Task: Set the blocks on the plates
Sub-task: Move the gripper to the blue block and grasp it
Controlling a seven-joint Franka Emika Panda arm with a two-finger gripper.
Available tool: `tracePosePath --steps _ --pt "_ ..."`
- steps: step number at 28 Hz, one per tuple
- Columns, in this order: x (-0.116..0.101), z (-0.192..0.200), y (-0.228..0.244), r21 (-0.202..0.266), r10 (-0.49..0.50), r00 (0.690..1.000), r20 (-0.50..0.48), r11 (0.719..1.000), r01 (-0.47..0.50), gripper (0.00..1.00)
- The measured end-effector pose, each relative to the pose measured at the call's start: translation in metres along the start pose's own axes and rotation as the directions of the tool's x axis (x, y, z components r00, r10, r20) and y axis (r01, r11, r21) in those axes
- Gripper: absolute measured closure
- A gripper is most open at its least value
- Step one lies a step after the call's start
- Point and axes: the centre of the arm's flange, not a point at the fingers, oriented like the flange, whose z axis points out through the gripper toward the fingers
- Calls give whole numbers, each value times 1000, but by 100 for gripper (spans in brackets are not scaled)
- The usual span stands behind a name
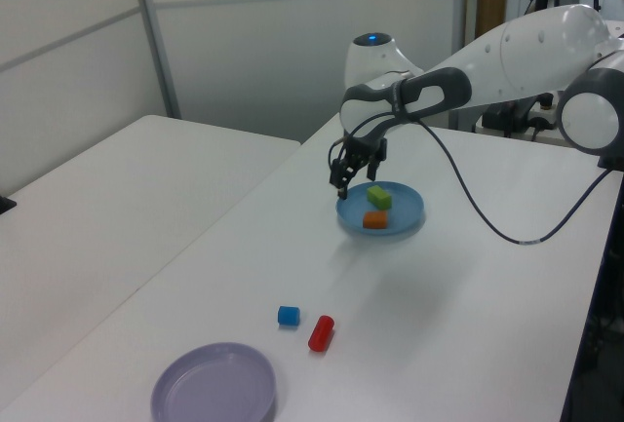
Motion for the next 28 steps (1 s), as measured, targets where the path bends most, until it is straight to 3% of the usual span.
tracePosePath --steps 8,14,28 --pt "-11 3 -120 35 -141 988 67 990 139 0" --pt "-33 6 -194 55 -248 960 133 968 243 0" --pt "-64 35 -264 73 -353 917 187 936 346 0"
